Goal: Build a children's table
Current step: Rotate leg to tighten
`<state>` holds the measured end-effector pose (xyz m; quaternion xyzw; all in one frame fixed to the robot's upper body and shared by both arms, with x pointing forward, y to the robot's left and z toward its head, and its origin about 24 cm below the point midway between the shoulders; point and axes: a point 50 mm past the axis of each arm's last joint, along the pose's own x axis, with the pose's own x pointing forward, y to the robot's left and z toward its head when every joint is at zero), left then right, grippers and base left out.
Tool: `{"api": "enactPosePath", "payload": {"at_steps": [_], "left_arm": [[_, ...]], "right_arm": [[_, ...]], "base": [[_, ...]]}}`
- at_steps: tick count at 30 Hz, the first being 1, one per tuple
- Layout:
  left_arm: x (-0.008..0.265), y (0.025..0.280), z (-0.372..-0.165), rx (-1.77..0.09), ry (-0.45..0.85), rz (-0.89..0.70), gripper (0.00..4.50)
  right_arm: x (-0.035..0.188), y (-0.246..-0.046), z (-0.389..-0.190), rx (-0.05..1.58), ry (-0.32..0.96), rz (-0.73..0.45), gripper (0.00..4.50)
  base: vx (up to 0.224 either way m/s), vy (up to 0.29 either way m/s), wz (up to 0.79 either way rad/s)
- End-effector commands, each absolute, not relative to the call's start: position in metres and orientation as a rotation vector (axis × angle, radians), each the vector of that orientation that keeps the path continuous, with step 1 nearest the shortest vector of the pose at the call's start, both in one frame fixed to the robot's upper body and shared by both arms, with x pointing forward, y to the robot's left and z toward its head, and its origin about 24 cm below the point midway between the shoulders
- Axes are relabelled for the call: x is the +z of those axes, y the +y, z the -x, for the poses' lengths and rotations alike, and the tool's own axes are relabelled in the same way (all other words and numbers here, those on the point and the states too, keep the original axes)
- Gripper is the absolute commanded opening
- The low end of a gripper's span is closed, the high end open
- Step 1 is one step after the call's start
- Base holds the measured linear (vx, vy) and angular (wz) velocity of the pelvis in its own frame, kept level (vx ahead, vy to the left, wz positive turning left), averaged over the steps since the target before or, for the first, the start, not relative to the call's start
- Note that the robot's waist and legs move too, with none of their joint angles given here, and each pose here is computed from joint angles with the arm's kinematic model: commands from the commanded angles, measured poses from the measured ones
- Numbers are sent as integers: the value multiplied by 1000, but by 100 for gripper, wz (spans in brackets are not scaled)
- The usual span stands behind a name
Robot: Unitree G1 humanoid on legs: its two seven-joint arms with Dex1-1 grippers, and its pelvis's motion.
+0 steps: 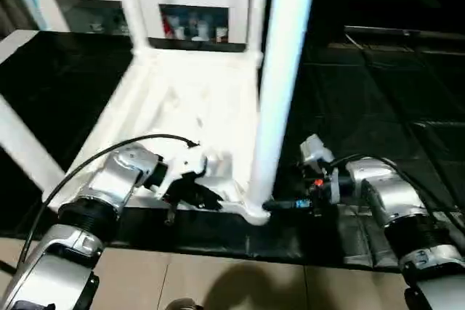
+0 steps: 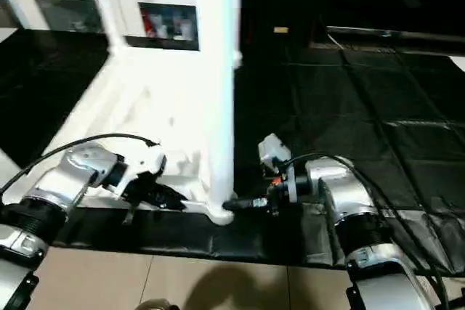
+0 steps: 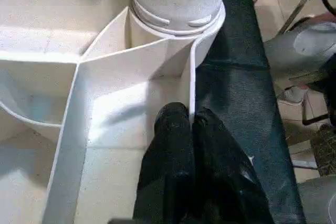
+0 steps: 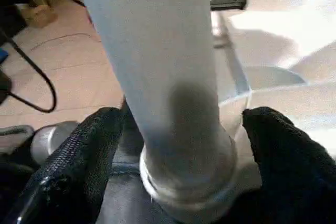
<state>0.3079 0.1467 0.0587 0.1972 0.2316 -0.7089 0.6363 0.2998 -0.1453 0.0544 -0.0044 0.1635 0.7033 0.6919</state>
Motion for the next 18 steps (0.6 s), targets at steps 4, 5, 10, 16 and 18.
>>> {"api": "enactPosePath", "payload": {"at_steps": [4, 5, 10, 16, 18], "left_arm": [[61, 135, -303, -1711, 504, -479, 0], [61, 135, -303, -1709, 503, -482, 0], [60, 137, -304, -1697, 506, -490, 0], [59, 138, -307, -1642, 488, -501, 0], [59, 138, -307, -1634, 484, -502, 0]], "right_arm": [[63, -141, -302, 1633, 353, -2, 320], [63, -140, -301, 1638, 356, -2, 320], [62, -139, -301, 1662, 378, -6, 277], [61, -137, -300, 1673, 381, -14, 233], [61, -137, -300, 1673, 382, -15, 225]], "base": [[0, 0, 0], [0, 0, 0], [0, 0, 0], [0, 0, 0], [0, 0, 0]]}}
